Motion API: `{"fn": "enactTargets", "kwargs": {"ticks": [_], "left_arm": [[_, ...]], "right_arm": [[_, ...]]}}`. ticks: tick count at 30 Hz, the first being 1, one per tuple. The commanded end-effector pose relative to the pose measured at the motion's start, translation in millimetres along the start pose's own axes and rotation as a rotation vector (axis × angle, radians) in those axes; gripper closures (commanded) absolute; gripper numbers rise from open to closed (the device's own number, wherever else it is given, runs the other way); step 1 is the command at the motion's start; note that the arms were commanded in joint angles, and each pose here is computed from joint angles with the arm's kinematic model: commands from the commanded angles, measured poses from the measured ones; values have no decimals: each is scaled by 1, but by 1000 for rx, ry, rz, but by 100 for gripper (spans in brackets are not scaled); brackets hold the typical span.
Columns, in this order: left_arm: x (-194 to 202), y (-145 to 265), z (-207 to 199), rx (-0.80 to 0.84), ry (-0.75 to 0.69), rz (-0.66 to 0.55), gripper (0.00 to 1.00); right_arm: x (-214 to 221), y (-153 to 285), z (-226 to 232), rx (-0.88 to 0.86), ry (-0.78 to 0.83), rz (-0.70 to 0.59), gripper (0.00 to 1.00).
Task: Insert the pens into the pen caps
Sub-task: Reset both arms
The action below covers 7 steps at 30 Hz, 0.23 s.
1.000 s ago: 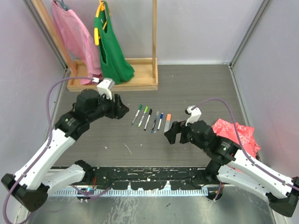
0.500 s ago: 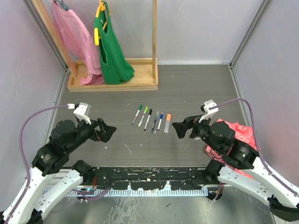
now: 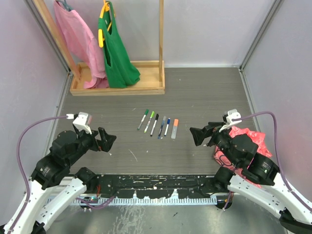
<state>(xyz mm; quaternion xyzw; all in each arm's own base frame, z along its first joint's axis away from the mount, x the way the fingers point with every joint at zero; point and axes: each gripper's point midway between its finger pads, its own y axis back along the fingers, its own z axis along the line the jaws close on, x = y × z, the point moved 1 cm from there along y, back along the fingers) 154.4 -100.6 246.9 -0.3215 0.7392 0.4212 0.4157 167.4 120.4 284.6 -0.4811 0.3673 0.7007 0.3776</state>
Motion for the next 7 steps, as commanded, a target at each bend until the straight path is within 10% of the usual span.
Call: {"fn": "enactTargets", "kwargs": {"ticks": [1, 7], "left_arm": [[-3, -5, 3, -25, 1, -4, 2], [-2, -7, 3, -25, 7, -2, 2]], "right_arm": [[-7, 1, -4, 14, 32, -25, 1], [1, -6, 0, 2, 63, 21, 1]]}}
